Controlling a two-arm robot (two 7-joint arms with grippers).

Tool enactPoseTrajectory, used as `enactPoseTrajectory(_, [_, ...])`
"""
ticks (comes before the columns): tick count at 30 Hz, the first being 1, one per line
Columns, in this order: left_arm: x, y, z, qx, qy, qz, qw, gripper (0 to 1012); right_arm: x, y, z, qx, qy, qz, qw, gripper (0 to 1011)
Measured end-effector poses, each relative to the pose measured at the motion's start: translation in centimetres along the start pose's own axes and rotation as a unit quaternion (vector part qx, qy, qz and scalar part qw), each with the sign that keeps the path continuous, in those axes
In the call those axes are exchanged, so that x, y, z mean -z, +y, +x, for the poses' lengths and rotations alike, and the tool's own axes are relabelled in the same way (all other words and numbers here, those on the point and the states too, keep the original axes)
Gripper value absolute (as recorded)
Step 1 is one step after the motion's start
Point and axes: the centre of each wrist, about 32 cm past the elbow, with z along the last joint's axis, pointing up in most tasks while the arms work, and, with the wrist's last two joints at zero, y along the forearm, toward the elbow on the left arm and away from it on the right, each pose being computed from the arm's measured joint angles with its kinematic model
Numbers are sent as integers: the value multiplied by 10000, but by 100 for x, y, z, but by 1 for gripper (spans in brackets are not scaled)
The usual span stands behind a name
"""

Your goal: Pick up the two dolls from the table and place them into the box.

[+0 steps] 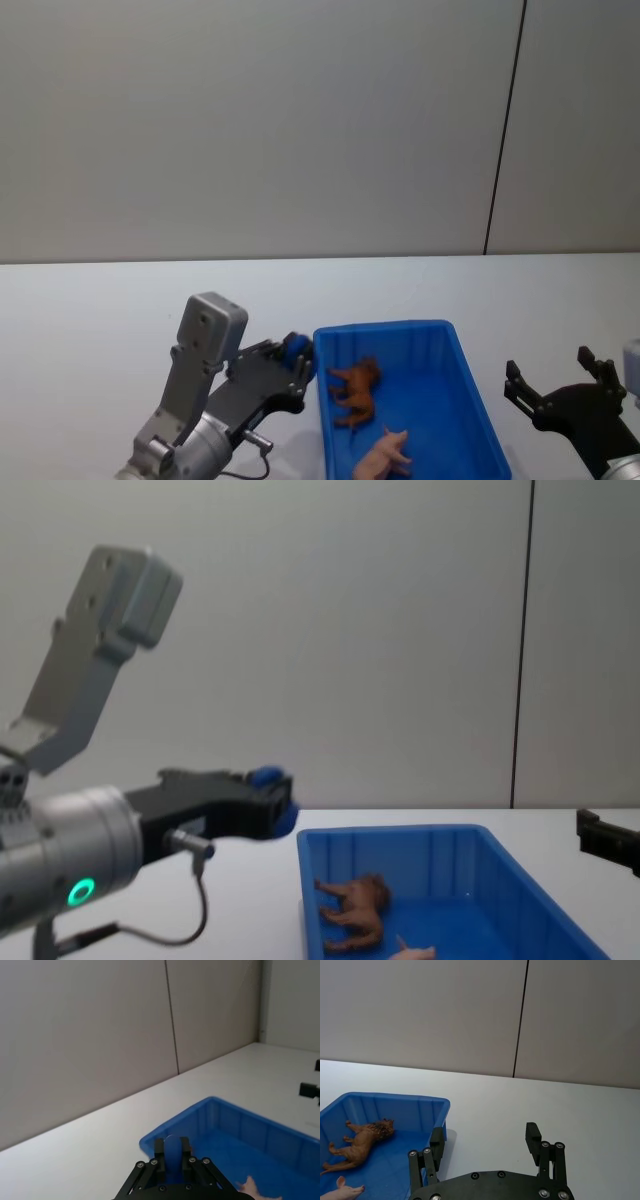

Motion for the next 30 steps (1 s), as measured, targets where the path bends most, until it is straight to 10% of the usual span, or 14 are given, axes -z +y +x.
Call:
enactPoseTrajectory(12, [-181,-169,-27,763,-29,-621,9951,445,0,0,0,0,0,0,10000,1001])
enactPoseTrajectory(30, [-311,-429,-112,1727,47,-1153,9782,986,0,0,0,0,0,0,10000,1001])
